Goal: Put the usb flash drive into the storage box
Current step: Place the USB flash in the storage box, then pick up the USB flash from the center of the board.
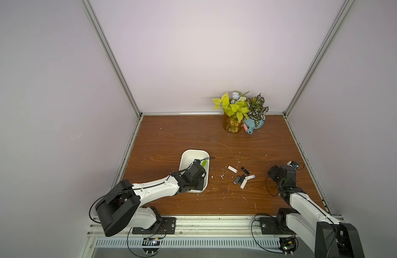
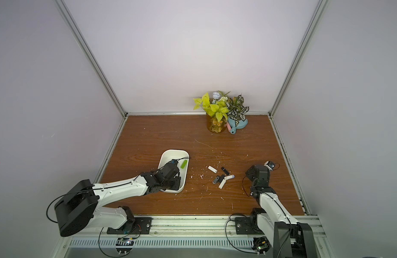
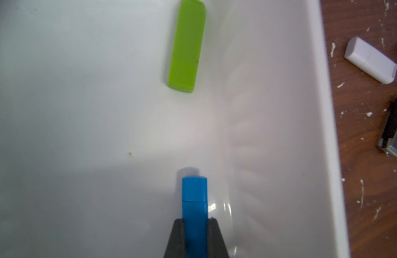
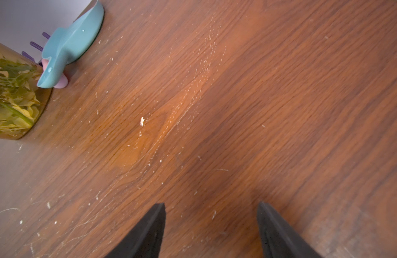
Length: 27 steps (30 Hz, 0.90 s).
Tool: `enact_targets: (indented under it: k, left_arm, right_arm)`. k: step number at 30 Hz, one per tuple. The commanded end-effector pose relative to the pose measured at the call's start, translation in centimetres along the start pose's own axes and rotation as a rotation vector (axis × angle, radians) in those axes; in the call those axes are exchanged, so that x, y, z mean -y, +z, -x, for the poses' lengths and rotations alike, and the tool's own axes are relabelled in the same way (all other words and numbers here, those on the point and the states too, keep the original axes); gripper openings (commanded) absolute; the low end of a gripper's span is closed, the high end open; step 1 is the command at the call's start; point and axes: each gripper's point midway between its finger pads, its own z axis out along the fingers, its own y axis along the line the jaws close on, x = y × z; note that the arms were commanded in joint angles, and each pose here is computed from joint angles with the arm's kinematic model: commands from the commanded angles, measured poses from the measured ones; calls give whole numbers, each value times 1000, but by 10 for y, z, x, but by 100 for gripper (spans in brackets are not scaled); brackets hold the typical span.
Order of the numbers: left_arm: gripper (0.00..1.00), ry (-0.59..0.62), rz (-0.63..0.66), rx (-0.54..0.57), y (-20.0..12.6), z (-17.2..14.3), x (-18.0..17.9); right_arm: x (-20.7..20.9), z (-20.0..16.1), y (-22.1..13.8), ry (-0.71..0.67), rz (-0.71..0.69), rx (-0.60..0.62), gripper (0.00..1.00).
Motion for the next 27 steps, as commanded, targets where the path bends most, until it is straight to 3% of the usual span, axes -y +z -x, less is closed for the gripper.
enact_targets:
  k: [1, 4, 7, 11, 16, 18, 22, 27]
  left_arm:
    - [8, -11, -5, 16, -1, 5, 6]
    - [30, 2, -7, 23, -6, 9, 7]
    - [42, 16, -14, 40, -15, 16, 11]
    - [48, 29, 15, 94, -38, 37, 12]
    - [53, 48, 57, 208, -96, 73, 11]
    - [54, 55, 45, 274, -124, 84, 11]
    - [57, 75, 21, 348, -163, 90, 8]
    - [59, 121, 3, 378, -185, 80, -1]
  right_arm:
    - [-6, 8, 0, 12, 18, 20, 71]
    - [-7, 9, 0, 13, 21, 21, 71]
    - [-8, 8, 0, 7, 27, 14, 72]
    - [-16, 9, -1, -10, 64, 9, 71]
    - [-65, 4, -13, -106, 287, -59, 70]
    - [-91, -1, -20, -184, 334, -90, 75]
    - [-134, -18, -33, -413, 348, -151, 76]
    - [-146, -46, -28, -543, 316, -317, 77]
